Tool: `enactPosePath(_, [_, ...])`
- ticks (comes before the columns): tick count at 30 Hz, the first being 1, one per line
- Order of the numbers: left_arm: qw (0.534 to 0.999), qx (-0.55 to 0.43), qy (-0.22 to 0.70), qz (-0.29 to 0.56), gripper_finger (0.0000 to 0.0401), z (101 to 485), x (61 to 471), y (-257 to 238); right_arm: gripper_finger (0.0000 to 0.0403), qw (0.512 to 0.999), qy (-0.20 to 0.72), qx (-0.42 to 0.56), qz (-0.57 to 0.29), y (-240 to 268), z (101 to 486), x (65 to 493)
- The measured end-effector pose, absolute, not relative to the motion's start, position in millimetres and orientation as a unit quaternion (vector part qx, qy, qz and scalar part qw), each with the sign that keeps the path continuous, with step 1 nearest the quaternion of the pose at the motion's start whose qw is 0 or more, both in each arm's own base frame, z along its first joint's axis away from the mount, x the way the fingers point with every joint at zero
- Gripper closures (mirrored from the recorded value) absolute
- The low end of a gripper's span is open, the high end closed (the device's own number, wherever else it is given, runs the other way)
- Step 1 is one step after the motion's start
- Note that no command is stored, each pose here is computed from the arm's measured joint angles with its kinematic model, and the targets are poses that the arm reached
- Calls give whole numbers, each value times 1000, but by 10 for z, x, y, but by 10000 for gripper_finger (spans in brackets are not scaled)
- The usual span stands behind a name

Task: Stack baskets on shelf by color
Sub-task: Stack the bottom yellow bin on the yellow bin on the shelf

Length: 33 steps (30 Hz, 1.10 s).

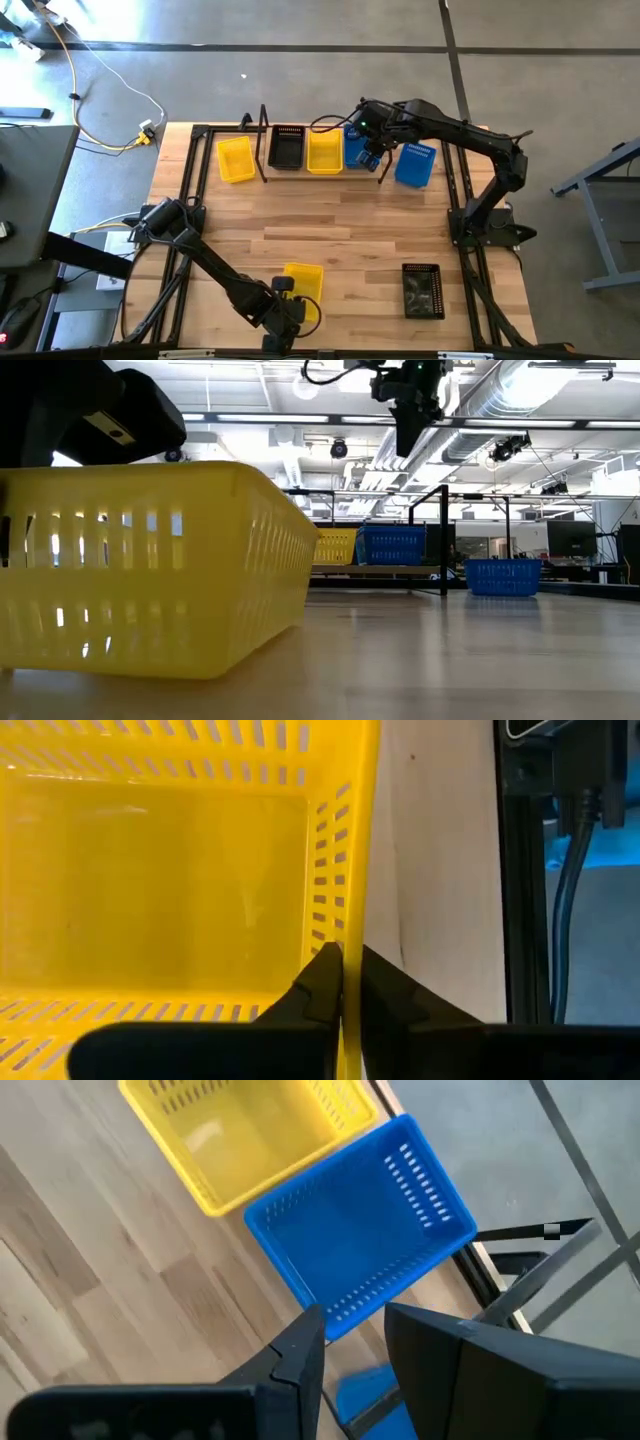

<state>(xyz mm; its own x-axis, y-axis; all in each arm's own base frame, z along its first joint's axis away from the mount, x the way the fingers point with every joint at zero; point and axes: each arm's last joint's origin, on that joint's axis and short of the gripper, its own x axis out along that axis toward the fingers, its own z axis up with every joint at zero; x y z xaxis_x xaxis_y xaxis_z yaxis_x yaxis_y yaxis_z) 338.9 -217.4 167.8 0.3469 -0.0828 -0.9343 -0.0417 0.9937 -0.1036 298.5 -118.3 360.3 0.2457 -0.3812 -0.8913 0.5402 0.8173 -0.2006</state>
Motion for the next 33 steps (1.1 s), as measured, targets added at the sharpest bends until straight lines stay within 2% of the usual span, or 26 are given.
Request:
enactPosePath(5, [818,-54,572,-14,393,1701,3395,-2144,309,798,521,78,-294,-1145,3723,2889])
enactPosePath(12, [839,-39,543,-12,398,2037,3397,-1927,309,815,490,107,-289,-1053,3909,2710])
enactPosePath(23, [880,20,474,39,399,2704,3392,-1163,309,834,465,121,-272,-787,4084,2552])
enactPosePath(33, [877,101,451,130,400,2992,3394,-293,309,835,453,139,-280,-590,4097,2580])
